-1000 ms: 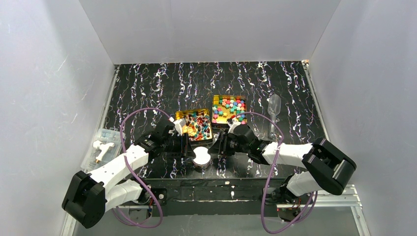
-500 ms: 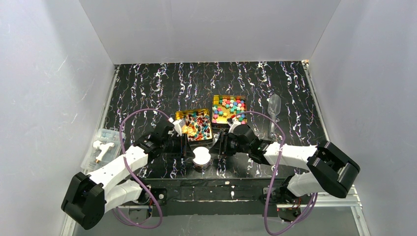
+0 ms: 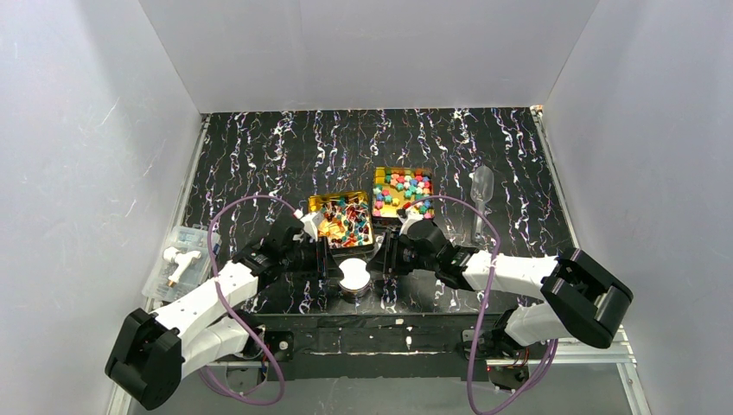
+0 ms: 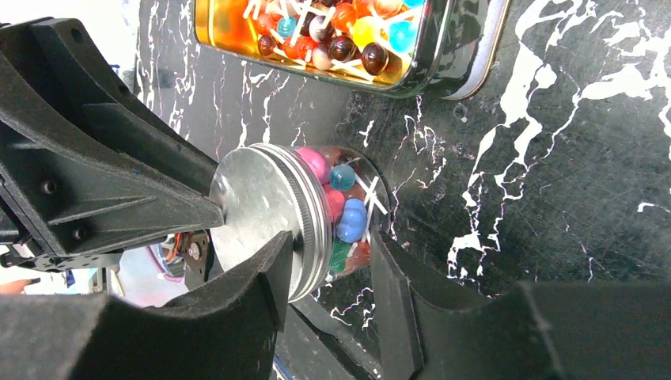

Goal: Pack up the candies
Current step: Close the bottle lid on the packing bottle, then screw the bottle lid onto the packing bottle.

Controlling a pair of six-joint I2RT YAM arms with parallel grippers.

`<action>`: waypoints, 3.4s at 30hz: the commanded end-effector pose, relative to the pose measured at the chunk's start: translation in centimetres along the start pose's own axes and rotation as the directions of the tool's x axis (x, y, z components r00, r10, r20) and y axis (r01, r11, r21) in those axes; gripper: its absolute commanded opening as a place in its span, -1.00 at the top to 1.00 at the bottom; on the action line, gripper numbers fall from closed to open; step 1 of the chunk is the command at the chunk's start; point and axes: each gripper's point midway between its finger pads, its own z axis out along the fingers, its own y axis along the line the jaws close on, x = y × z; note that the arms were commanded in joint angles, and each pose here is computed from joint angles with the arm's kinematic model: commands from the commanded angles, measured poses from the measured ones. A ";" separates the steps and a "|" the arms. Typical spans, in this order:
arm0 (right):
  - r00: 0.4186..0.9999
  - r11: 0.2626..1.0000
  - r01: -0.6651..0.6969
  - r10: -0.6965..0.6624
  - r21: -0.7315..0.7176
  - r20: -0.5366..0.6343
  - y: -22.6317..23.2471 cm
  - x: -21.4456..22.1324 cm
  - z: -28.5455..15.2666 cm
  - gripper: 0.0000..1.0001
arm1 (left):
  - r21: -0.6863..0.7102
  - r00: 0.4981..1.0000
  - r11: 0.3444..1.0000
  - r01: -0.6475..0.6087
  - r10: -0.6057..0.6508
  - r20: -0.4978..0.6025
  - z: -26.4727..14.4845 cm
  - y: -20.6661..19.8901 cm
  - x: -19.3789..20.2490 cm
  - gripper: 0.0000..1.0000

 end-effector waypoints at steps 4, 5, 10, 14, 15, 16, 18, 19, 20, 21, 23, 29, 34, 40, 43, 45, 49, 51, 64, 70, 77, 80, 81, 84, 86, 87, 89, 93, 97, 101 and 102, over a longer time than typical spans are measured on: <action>0.999 0.999 0.037 -0.037 0.028 -0.009 0.0 0.5 0.0 0.03 | -0.041 0.998 0.999 0.036 -0.038 -0.051 -0.2 1.7 2.7 0.30; 0.999 0.999 0.039 -0.039 0.029 -0.011 0.1 0.6 -0.1 0.03 | -0.041 0.998 0.998 0.042 -0.044 -0.047 -0.3 1.8 2.8 0.24; 0.999 0.999 0.042 -0.042 0.025 -0.007 0.4 0.8 -0.2 0.02 | -0.032 0.999 0.998 0.050 -0.050 -0.021 -0.5 1.9 3.0 0.10; 0.999 0.999 0.033 -0.033 0.022 -0.006 0.4 1.2 -0.1 0.02 | -0.027 0.998 0.998 0.052 -0.053 -0.024 -0.1 2.0 3.2 0.11; 1.000 0.999 0.029 -0.029 0.020 -0.007 0.4 1.4 -0.1 0.02 | -0.024 0.998 0.998 0.051 -0.052 -0.022 0.0 1.9 3.1 0.11; 1.000 0.999 0.025 -0.025 0.019 -0.008 0.4 1.4 0.0 0.02 | -0.025 0.998 0.998 0.052 -0.053 -0.023 0.1 2.0 3.1 0.12; 1.000 1.000 0.022 -0.022 0.019 -0.009 0.4 1.6 0.0 0.02 | -0.027 0.998 0.998 0.054 -0.055 -0.021 0.4 2.1 2.9 0.14; 1.000 1.000 0.020 -0.020 0.020 -0.010 0.4 1.7 -0.1 0.02 | -0.030 0.998 0.998 0.057 -0.058 -0.025 0.5 2.2 3.0 0.17; 1.000 1.000 0.021 -0.021 0.023 -0.010 0.2 1.8 -0.1 0.02 | -0.033 0.998 0.998 0.059 -0.060 -0.024 0.6 2.3 3.1 0.22; 1.000 0.999 0.019 -0.019 0.028 -0.009 0.1 1.9 -0.1 0.02 | -0.036 0.998 0.997 0.064 -0.065 -0.025 0.8 2.5 3.1 0.26; 1.000 0.999 0.016 -0.016 0.038 -0.007 -0.2 2.0 -0.3 0.02 | -0.045 0.997 0.996 0.077 -0.078 -0.028 1.0 2.9 3.5 0.31; 1.000 0.998 0.007 -0.006 0.055 -0.009 -1.0 2.5 -0.6 0.02 | -0.065 0.993 0.992 0.108 -0.111 -0.040 1.6 4.1 4.7 0.39; 1.000 0.998 0.005 -0.004 0.061 -0.006 -1.2 2.6 -0.8 0.02 | -0.064 0.991 0.990 0.123 -0.126 -0.036 1.6 4.5 5.2 0.45; 1.000 0.998 -0.001 0.001 0.060 -0.003 -1.3 2.8 -1.0 0.02 | -0.053 0.991 0.990 0.130 -0.132 -0.039 1.7 4.5 5.5 0.54; 1.000 0.998 -0.003 0.003 0.059 -0.005 -1.3 2.9 -1.1 0.02 | -0.051 0.990 0.990 0.131 -0.133 -0.041 1.8 4.6 5.7 0.56; 1.000 0.998 -0.003 0.004 0.059 -0.007 -1.3 3.0 -1.2 0.02 | -0.048 0.991 0.991 0.127 -0.129 -0.046 1.9 4.6 5.8 0.58; 1.000 0.999 -0.004 0.004 0.053 -0.003 -1.1 2.8 -1.2 0.02 | -0.044 0.991 0.991 0.128 -0.130 -0.041 1.8 4.4 5.6 0.46; 1.000 0.999 0.004 -0.004 0.048 0.000 -0.7 2.6 -1.3 0.02 | -0.031 0.992 0.992 0.120 -0.121 -0.032 1.7 3.9 5.1 0.31; 0.991 0.992 0.111 -0.115 0.057 0.063 1.7 -0.5 -3.1 -0.06 | 0.056 0.999 0.998 -0.011 0.008 0.044 -0.9 0.5 2.7 -0.25; 0.980 0.979 0.180 -0.187 0.095 0.070 2.0 -1.6 -4.8 -0.08 | 0.071 0.991 0.990 -0.125 0.121 0.058 -1.2 -0.8 3.5 -0.60; 0.961 0.966 0.241 -0.252 0.097 0.112 2.9 -2.8 -7.1 -0.25 | 0.054 0.962 0.967 -0.251 0.243 0.122 -1.7 -2.1 3.6 -0.97; 0.952 0.956 0.272 -0.284 0.106 0.118 3.0 -3.1 -7.8 -0.36 | 0.023 0.946 0.955 -0.295 0.288 0.148 -1.9 -2.2 3.6 -0.97; 0.948 0.953 0.284 -0.295 0.105 0.120 3.1 -3.2 -8.1 -0.39 | 0.010 0.939 0.951 -0.310 0.305 0.160 -1.9 -2.2 3.6 -0.97; 0.940 0.946 0.302 -0.316 0.118 0.132 3.0 -3.6 -8.6 -0.47 | -0.060 0.900 0.922 -0.383 0.387 0.200 -1.8 -2.2 3.4 -0.97; 0.936 0.943 0.309 -0.325 0.125 0.136 2.9 -3.7 -8.9 -0.53 | -0.122 0.857 0.886 -0.447 0.464 0.224 -1.7 -2.2 3.2 -0.97; 0.934 0.941 0.313 -0.330 0.130 0.136 2.8 -3.7 -9.0 -0.54 | -0.158 0.827 0.863 -0.479 0.504 0.247 -1.7 -2.2 3.1 -0.97; 0.933 0.940 0.317 -0.333 0.128 0.135 2.8 -3.7 -9.0 -0.55 | -0.217 0.756 0.815 -0.537 0.579 0.305 -1.7 -2.7 2.7 -0.97; 0.935 0.940 0.318 -0.332 0.124 0.125 2.5 -3.3 -8.9 -0.56 | -0.298 0.636 0.727 -0.619 0.686 0.352 -0.9 -3.1 3.2 -0.97; 0.935 0.941 0.317 -0.331 0.119 0.127 2.4 -3.1 -9.0 -0.56 | -0.340 0.613 0.702 -0.626 0.712 0.343 0.4 -2.3 3.8 -0.97; 0.934 0.942 0.316 -0.330 0.114 0.135 2.3 -3.0 -9.3 -0.57 | -0.321 0.589 0.702 -0.636 0.710 0.386 1.2 -2.1 4.0 -0.97; 0.935 0.943 0.315 -0.328 0.111 0.136 2.3 -3.0 -9.3 -0.57 | -0.320 0.586 0.709 -0.628 0.702 0.405 1.3 -2.0 3.8 -0.97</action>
